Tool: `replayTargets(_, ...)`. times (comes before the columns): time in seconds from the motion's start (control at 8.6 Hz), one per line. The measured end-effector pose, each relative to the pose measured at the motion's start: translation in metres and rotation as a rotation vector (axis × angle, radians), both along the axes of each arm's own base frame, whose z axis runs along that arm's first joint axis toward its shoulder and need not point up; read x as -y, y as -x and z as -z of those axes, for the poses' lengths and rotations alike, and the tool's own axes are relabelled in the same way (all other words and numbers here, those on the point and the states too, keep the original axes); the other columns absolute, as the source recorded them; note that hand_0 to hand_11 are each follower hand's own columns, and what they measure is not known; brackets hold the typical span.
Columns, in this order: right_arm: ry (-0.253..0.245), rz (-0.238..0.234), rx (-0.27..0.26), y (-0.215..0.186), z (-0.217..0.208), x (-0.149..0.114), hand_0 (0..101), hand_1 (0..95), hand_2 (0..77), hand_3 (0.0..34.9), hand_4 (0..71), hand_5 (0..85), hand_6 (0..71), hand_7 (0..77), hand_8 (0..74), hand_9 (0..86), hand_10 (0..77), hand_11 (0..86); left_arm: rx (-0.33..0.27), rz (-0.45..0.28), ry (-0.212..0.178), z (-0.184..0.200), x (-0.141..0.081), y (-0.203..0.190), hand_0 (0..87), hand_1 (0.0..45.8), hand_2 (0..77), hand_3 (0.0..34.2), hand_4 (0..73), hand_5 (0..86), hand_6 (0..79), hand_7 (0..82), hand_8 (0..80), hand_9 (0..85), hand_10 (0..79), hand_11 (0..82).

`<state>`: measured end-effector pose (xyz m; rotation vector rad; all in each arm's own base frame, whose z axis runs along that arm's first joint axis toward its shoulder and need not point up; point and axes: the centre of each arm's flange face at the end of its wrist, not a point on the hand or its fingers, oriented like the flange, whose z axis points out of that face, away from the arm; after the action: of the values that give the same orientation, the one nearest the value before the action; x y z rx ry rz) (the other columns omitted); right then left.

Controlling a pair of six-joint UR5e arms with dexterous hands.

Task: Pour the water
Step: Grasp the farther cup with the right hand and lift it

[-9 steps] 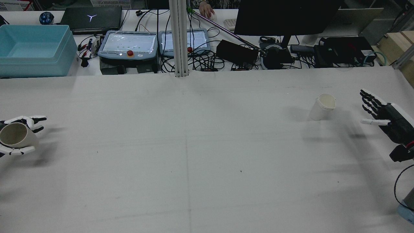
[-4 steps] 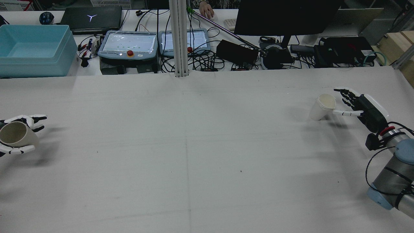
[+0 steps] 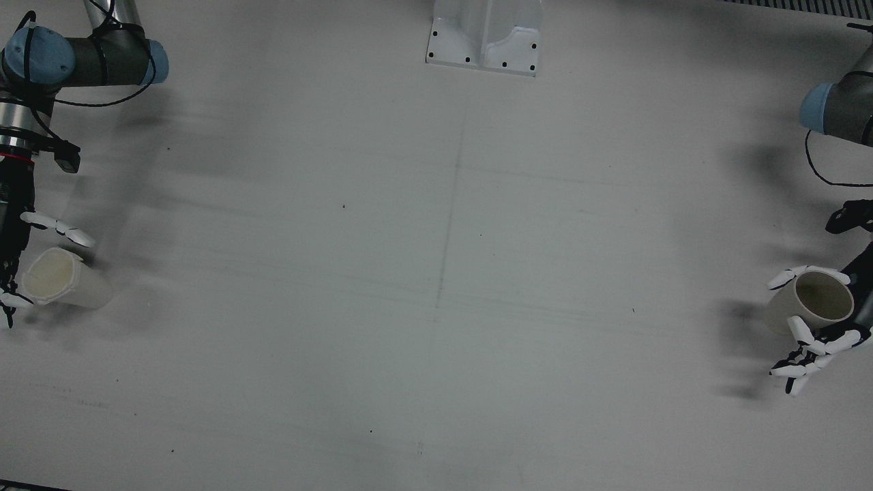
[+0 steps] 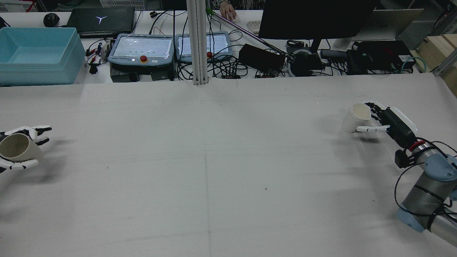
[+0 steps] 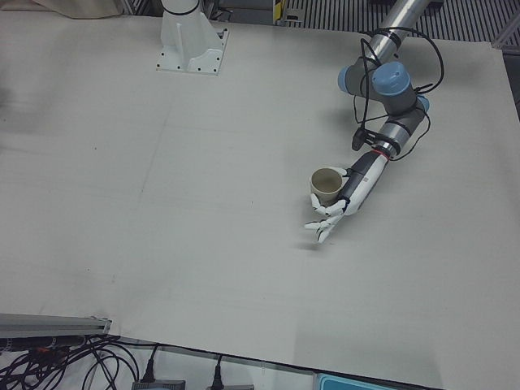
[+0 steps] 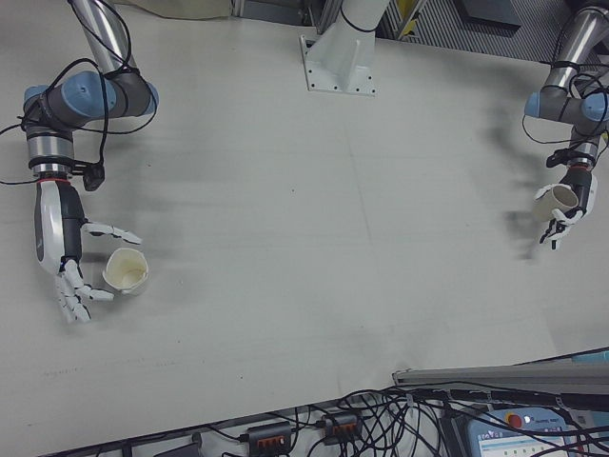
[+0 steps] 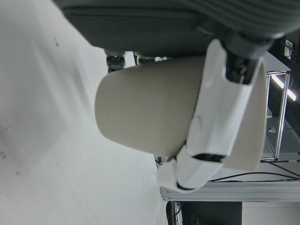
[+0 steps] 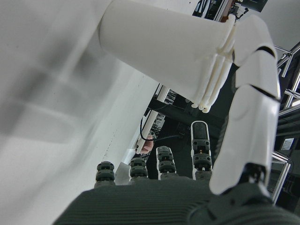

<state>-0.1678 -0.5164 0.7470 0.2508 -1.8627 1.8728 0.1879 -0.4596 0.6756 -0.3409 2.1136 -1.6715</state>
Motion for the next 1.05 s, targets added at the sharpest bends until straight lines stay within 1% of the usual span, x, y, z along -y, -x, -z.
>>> replayTargets(0.12,0.000,0.011,-0.017,0.007,0.003,0.001,55,22.9,12.5,11.1,4.4,28.4,7.6,14.2,4.4,7.1,4.4,7.1,-0.001,0.000,-0.001,-0.001,-0.001,0.000,73.2,30.5,31.1,9.2,32.2,54.5,11.4,24.0,4.4,3.8,6.5,12.0)
replayTargets(0.23,-0.006,0.017,-0.027,0.014,0.009,0.005,55,22.9,12.5,11.1,4.4,28.4,7.6,14.2,4.4,7.1,4.4,7.1,-0.004,0.000,-0.004,-0.001,-0.001,0.001,72.3,30.5,31.1,9.2,32.2,54.5,11.4,23.5,4.4,3.8,6.5,12.0)
replayTargets(0.35,-0.018,0.018,-0.030,0.021,0.017,0.010,55,23.5,15.8,11.1,2.7,33.8,7.6,14.2,4.4,8.2,4.9,9.8,-0.007,0.000,-0.006,-0.001,-0.002,0.001,72.0,30.5,31.1,9.2,32.2,54.5,11.4,23.5,4.4,3.8,6.5,12.0)
replayTargets(0.47,-0.028,0.018,-0.032,0.027,0.025,0.017,55,23.5,15.8,11.1,2.7,33.8,7.6,14.2,4.4,8.2,4.9,9.8,-0.011,0.001,-0.008,-0.003,-0.003,0.003,75.2,30.5,31.1,9.3,32.2,54.5,11.4,23.5,4.4,3.8,6.0,12.0)
replayTargets(0.58,-0.023,0.020,-0.046,0.033,0.033,0.022,61,28.9,21.3,11.0,4.9,52.9,12.5,22.9,8.7,13.6,9.8,16.4,-0.025,0.014,0.000,-0.005,-0.005,0.006,75.4,30.5,31.1,9.3,32.2,54.5,11.4,23.5,4.4,3.8,6.5,12.0)
replayTargets(0.7,-0.010,0.026,-0.066,0.040,0.041,0.026,61,28.9,21.3,11.0,4.9,52.9,12.5,22.9,8.7,13.6,9.8,16.4,-0.042,0.031,0.016,-0.009,-0.007,0.011,75.4,30.5,31.1,9.2,32.2,54.5,11.4,23.5,4.4,3.8,6.0,12.0)
replayTargets(0.81,-0.002,0.031,-0.080,0.045,0.046,0.028,69,32.7,27.8,10.3,8.2,58.4,19.6,33.8,14.7,22.4,14.2,24.5,-0.051,0.040,0.027,-0.012,-0.009,0.014,73.7,30.0,31.6,9.2,32.2,54.5,11.4,23.5,4.4,3.8,6.0,12.0)
replayTargets(0.93,-0.004,0.034,-0.083,0.048,0.052,0.029,81,32.2,32.2,10.2,17.5,64.4,35.5,51.8,27.8,40.4,21.8,36.0,-0.054,0.043,0.033,-0.013,-0.010,0.015,73.7,30.0,31.6,9.2,32.2,54.5,11.4,23.5,4.4,3.8,6.0,12.0)
replayTargets(1.05,-0.017,0.027,-0.074,0.046,0.065,0.032,81,32.2,32.2,10.2,17.5,64.4,35.5,51.8,27.8,40.4,21.8,36.0,-0.054,0.041,0.032,-0.009,-0.010,0.014,70.8,28.9,31.6,9.3,32.2,54.5,11.4,23.5,4.4,3.8,6.5,12.0)
